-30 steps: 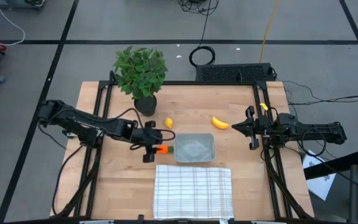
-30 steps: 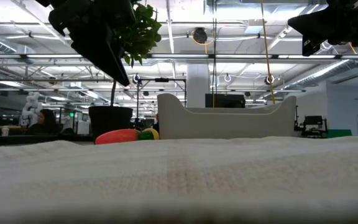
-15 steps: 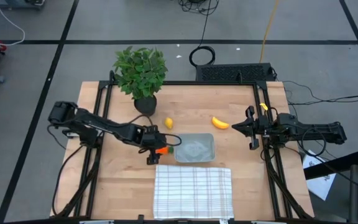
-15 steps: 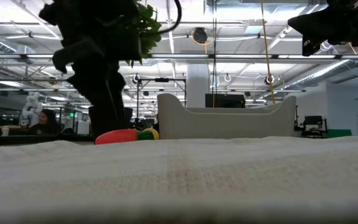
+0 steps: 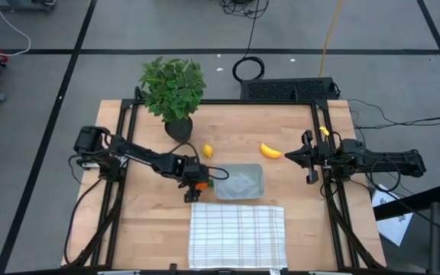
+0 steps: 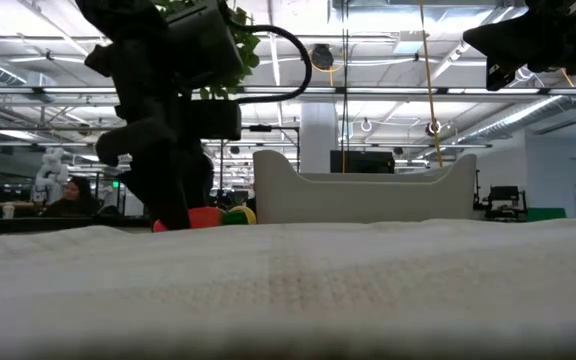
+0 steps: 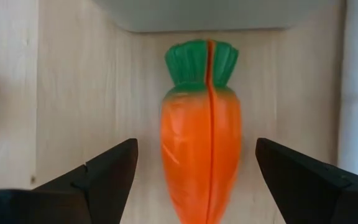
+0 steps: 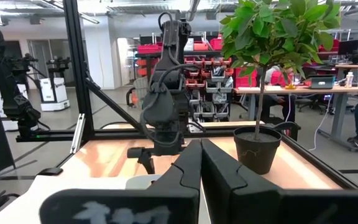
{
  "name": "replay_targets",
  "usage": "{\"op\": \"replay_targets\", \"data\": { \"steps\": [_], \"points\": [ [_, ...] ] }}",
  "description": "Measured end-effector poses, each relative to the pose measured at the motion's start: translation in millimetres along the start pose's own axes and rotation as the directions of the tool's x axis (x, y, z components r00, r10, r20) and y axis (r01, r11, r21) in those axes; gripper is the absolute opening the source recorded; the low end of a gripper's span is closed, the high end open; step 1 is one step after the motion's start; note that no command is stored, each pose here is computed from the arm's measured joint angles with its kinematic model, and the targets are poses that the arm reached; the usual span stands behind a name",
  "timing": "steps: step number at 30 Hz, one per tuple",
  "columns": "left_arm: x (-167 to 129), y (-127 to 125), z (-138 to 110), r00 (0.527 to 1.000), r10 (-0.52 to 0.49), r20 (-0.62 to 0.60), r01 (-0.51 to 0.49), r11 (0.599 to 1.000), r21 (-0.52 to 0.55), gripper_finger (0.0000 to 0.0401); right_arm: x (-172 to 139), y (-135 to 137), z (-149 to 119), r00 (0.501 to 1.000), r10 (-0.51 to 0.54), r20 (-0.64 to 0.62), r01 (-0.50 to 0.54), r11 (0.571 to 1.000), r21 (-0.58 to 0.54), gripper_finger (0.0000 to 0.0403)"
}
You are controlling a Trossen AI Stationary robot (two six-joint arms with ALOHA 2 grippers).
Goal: Pick and placing Produce into tupperware
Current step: Put the carrot into the gray bin
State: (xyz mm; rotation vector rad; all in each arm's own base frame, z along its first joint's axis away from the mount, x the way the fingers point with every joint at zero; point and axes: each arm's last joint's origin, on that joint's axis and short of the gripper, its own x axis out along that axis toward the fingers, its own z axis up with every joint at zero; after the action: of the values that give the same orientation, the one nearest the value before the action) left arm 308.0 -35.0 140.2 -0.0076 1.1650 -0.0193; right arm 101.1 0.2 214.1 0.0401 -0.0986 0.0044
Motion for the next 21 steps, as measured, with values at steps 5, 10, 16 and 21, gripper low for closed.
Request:
{"op": "replay_targets", "data": {
  "steps": [5,10,16,21],
  "points": [
    [-0.6,-0.3,1.3,1.000,-0.002,0.014,0.001,0.999,0.043,0.0333,0.2,0.0,-0.5,1.000,0.000,-0.005,0.000,1.000,0.000,0.0000],
    [-0.6,-0.3,2.2,1.000,-0.003,0.022,0.001,0.998,0.055,0.0328,0.6,0.0,-0.9,1.000,0.000,-0.009,0.000,1.000,0.000,0.0000],
    [-0.6,-0.4,2.5,1.000,-0.003,0.025,0.002,0.999,0.051,0.0270,0.6,0.0,-0.8,1.000,0.000,-0.009,0.000,1.000,0.000,0.0000],
    [-0.6,-0.4,2.5,1.000,-0.004,0.025,0.002,0.999,0.053,0.0215,0.6,0.0,-0.8,1.000,0.000,-0.009,0.000,1.000,0.000,0.0000]
  ]
}}
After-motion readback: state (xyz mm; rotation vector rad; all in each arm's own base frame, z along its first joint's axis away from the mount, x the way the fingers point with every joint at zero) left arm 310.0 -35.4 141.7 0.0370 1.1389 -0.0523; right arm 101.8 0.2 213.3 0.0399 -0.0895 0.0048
